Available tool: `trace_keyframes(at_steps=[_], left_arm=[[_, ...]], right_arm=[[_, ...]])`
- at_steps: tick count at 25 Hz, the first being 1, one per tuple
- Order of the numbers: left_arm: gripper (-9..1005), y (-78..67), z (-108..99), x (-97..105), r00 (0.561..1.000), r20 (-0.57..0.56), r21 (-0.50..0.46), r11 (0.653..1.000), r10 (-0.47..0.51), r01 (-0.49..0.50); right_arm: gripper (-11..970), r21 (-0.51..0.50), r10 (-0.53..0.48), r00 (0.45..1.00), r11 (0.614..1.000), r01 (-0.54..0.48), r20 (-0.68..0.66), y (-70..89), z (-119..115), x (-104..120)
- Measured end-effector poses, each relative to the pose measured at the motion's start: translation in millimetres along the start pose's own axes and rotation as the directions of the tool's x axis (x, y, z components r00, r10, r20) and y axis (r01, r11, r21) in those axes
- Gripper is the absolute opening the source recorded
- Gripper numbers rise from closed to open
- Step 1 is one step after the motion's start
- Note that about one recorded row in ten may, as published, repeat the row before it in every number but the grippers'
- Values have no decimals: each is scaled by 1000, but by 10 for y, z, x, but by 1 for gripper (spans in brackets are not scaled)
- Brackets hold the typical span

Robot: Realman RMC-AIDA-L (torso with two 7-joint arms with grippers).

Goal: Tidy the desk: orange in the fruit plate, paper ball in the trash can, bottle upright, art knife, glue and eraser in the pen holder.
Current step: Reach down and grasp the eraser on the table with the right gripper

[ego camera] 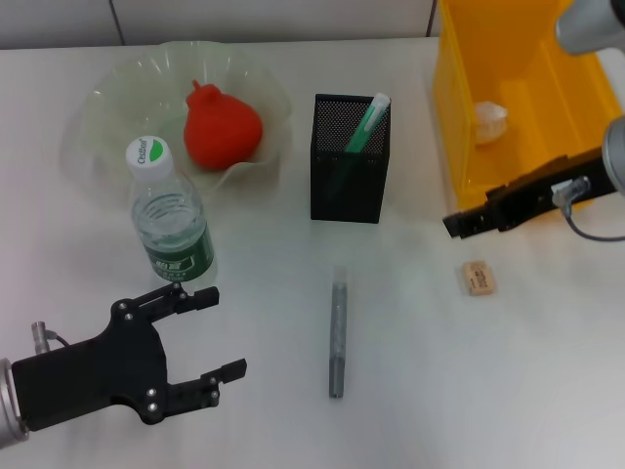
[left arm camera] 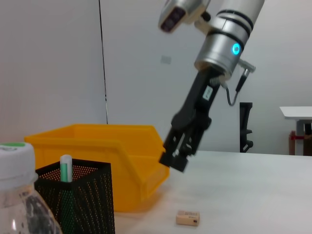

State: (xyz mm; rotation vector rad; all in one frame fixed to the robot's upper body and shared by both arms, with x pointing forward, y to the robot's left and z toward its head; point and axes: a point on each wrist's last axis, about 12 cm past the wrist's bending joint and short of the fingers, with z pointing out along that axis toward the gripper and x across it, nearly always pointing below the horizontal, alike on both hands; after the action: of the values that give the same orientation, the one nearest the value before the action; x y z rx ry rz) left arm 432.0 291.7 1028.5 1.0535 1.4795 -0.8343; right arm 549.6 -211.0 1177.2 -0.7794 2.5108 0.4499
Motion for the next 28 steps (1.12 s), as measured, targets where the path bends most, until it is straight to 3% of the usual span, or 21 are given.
trace_keyframes(at_steps=[12,19,28], left_arm=[[784,6,5,-4,1000,0,1,1000,2,-2],[784,9,8,-6,1000,1,2,1000,3,-3],[784,9,8,-5,1000,1,2,1000,3,-3]], right_arm=[[697,40,41,991,999,-36,-128,-114,317,98],[687,42,18,982,999,-11,-190,-87,505,94],[653,51,-3,975,999,14,-223,-51,584,93]])
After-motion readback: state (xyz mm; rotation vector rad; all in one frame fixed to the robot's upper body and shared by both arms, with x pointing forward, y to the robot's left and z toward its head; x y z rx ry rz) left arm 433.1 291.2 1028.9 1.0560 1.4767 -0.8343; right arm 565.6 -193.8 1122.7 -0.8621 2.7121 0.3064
